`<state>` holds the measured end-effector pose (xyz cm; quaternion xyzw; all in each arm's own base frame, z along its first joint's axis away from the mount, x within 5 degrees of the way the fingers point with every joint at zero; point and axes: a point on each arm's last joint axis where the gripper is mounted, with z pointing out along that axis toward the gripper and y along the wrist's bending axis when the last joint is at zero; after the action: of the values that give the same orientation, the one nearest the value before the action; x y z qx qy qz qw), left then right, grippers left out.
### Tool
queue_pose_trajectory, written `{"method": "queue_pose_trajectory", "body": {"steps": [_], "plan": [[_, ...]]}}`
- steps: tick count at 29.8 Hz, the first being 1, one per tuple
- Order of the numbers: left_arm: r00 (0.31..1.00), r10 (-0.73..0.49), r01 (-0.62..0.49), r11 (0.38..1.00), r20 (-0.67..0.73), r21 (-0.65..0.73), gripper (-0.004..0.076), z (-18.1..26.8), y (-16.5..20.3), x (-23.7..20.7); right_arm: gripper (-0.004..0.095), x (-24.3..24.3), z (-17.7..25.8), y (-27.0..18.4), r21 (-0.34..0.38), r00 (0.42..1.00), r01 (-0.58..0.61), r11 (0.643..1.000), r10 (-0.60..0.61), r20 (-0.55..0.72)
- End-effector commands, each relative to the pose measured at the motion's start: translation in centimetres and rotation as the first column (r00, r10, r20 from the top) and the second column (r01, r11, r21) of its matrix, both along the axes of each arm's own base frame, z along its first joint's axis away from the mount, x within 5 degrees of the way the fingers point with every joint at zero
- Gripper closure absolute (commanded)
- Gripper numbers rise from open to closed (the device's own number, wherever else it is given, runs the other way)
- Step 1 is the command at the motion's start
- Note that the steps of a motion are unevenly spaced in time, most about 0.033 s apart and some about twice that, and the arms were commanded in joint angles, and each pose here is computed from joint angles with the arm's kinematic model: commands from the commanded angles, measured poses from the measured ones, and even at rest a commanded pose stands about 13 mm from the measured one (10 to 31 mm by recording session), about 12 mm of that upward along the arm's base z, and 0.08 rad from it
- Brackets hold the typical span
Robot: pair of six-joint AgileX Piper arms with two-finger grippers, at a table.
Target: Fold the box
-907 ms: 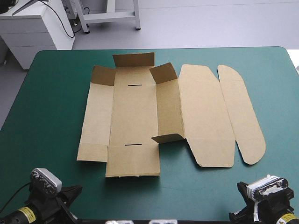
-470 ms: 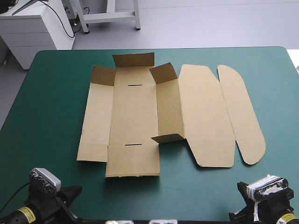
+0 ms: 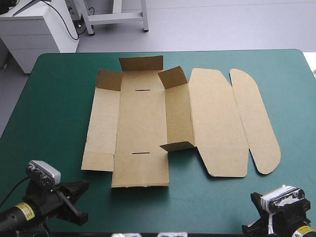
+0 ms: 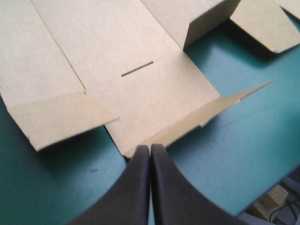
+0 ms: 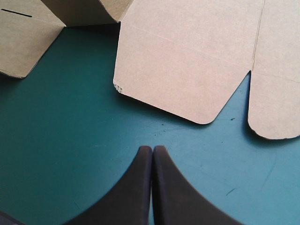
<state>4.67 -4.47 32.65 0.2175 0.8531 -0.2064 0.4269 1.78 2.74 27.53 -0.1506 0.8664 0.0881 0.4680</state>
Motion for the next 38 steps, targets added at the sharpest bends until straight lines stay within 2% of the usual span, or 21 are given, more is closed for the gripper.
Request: {"method": "queue_pose_trajectory", "body": {"steps": [1,6,12,17,28,32,38], "plan": [[0.993,0.046,-0.035,0.995,0.107,-0.096,0.0732,3.2,-0.7,2.0,0.0928,0.3,1.1,0.1,0.025,0.998,0.002,1.0,-0.004,0.066],[0.987,0.078,-0.07,0.995,0.141,-0.065,0.0732,5.0,-1.4,5.3,0.0928,0.3,1.1,0.1,0.025,0.998,0.002,1.0,-0.004,0.066],[0.991,0.085,-0.09,0.995,0.101,0.042,0.0732,5.7,-2.7,9.8,0.0928,0.3,1.1,0.1,0.025,0.998,0.002,1.0,-0.004,0.066],[0.995,0.083,-0.087,0.994,0.054,0.062,0.0732,6.0,-3.9,13.0,0.0928,0.3,1.1,0.1,0.025,0.998,0.002,1.0,-0.004,0.066],[0.997,0.078,-0.074,0.991,-0.028,0.114,0.0707,5.2,-5.4,17.2,0.0928,0.3,1.1,0.1,0.023,0.998,0.003,1.0,-0.004,0.066],[0.988,0.135,-0.126,0.985,-0.072,0.121,0.0707,4.8,-4.2,18.1,0.0928,0.3,1.1,0.1,0.023,0.998,0.003,1.0,-0.004,0.066],[0.972,0.191,-0.176,0.978,-0.138,0.116,0.0707,4.4,0.0,18.7,0.0927,0.3,1.1,0.1,0.023,0.998,0.003,1.0,-0.004,0.066]]}}
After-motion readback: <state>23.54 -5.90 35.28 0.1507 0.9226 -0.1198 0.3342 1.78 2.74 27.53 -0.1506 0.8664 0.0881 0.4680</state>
